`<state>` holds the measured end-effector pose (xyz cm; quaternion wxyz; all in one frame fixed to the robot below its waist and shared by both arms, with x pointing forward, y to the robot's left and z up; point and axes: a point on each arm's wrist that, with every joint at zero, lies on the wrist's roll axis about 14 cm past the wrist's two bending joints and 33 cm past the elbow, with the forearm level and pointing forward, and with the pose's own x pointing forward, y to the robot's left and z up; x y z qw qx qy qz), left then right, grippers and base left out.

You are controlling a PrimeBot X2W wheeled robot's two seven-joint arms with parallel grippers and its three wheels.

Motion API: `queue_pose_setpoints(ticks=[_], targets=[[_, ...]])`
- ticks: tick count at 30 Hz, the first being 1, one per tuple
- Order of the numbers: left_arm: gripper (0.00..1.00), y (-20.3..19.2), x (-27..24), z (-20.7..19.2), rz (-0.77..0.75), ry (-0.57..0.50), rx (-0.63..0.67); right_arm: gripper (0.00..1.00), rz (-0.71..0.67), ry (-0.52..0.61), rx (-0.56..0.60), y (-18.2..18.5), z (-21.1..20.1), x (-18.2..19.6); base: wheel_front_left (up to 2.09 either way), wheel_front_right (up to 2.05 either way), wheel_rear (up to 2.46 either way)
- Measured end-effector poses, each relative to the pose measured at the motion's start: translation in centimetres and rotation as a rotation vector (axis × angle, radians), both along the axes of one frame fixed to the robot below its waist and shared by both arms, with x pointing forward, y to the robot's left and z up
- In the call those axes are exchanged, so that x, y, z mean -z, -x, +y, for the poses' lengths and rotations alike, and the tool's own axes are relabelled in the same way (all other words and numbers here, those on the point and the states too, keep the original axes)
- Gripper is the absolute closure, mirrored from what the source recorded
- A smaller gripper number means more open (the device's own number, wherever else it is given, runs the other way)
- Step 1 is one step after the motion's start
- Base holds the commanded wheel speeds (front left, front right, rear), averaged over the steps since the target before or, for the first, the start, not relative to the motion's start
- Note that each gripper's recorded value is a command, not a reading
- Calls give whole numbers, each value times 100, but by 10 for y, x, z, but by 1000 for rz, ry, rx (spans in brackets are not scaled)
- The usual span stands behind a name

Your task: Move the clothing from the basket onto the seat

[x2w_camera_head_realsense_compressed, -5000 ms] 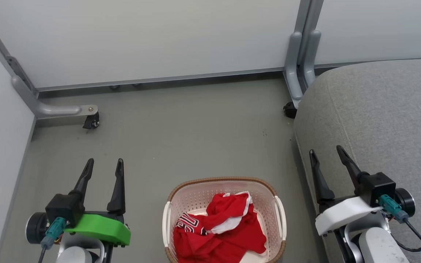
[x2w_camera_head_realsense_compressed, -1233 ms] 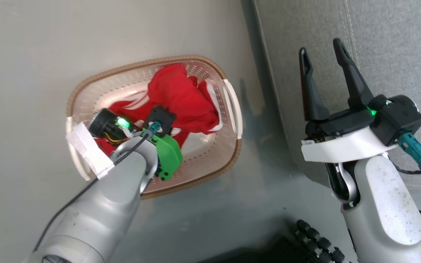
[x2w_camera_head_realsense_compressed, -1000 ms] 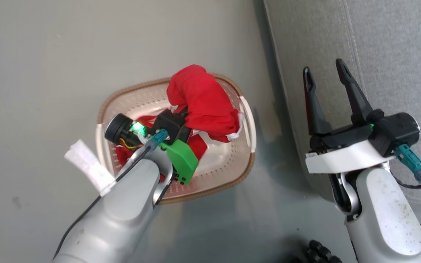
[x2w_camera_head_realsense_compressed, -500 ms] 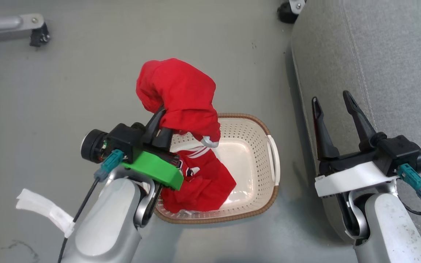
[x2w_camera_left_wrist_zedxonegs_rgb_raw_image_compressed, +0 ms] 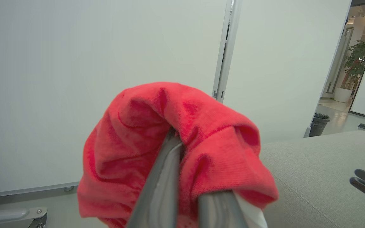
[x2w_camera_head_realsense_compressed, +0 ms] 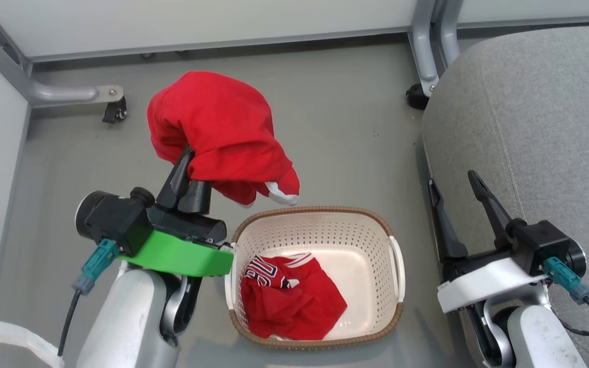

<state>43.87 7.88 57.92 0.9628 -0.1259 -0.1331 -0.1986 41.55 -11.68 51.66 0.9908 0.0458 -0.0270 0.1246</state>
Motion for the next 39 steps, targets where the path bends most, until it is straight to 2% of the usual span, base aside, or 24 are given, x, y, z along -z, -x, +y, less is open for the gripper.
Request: queue_pose_setpoints(ticks=[21,39], targets=[[100,82,-44,-12,-133,10,52,0,-20,-19,9,66,-5,-20,0,0,0],[100,91,-51,-14,-152,26,64,0,-9,-34,-31,70,8,-20,0,0,0]])
